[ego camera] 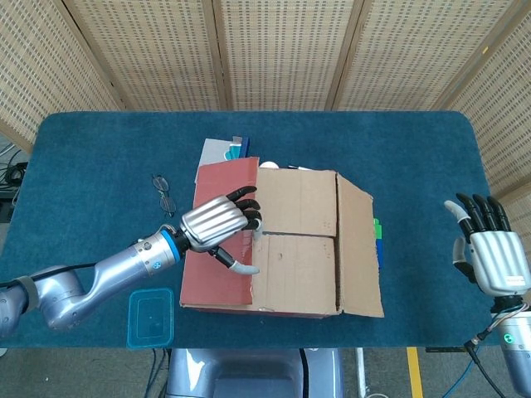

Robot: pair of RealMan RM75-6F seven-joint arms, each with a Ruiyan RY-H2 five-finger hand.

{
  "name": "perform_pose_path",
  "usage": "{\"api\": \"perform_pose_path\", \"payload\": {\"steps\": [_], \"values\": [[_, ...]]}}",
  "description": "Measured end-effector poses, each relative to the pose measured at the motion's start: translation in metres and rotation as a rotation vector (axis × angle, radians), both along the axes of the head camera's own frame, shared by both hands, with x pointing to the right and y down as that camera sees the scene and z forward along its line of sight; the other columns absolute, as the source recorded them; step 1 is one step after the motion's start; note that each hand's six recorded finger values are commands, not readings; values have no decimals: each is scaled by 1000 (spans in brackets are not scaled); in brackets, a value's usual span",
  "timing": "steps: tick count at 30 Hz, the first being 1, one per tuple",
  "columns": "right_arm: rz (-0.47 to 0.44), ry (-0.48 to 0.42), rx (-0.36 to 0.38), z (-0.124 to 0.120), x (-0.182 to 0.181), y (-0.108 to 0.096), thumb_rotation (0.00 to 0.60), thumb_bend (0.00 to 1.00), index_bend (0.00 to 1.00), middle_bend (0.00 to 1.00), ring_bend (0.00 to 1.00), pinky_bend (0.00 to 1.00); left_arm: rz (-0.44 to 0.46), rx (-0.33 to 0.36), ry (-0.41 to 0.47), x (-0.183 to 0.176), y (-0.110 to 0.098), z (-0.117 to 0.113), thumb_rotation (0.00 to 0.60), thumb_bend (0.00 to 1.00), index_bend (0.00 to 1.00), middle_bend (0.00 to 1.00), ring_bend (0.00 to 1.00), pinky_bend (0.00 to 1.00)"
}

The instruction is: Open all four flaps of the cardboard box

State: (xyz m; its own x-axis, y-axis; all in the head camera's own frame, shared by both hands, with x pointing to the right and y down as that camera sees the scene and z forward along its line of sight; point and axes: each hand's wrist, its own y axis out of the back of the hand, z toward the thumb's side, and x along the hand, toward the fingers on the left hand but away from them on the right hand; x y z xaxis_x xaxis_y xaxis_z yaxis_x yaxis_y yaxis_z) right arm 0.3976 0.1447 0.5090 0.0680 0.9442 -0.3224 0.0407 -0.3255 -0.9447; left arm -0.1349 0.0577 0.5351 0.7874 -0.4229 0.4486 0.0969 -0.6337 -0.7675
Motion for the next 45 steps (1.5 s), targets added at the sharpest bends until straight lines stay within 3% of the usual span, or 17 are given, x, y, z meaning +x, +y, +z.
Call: {"api": "perform_pose_path", "payload": {"steps": [9,20,45], "values": [[-4,-4,1,-1,-2,-2,600,775,134,89,0,0,-31,57,18,-24,-7,-28,120,73,427,375,200,6],[-6,-5,9,-5,-3,-4,600,775,134,89,0,0,-64,95,-7,-58,-9,-45,121,73,427,377,202,6],[-24,-14,-1,-4,-12,-6,600,775,126,88,0,0,-263,156,-210,-176,-20,-65,115,78,430,377,202,13]]}}
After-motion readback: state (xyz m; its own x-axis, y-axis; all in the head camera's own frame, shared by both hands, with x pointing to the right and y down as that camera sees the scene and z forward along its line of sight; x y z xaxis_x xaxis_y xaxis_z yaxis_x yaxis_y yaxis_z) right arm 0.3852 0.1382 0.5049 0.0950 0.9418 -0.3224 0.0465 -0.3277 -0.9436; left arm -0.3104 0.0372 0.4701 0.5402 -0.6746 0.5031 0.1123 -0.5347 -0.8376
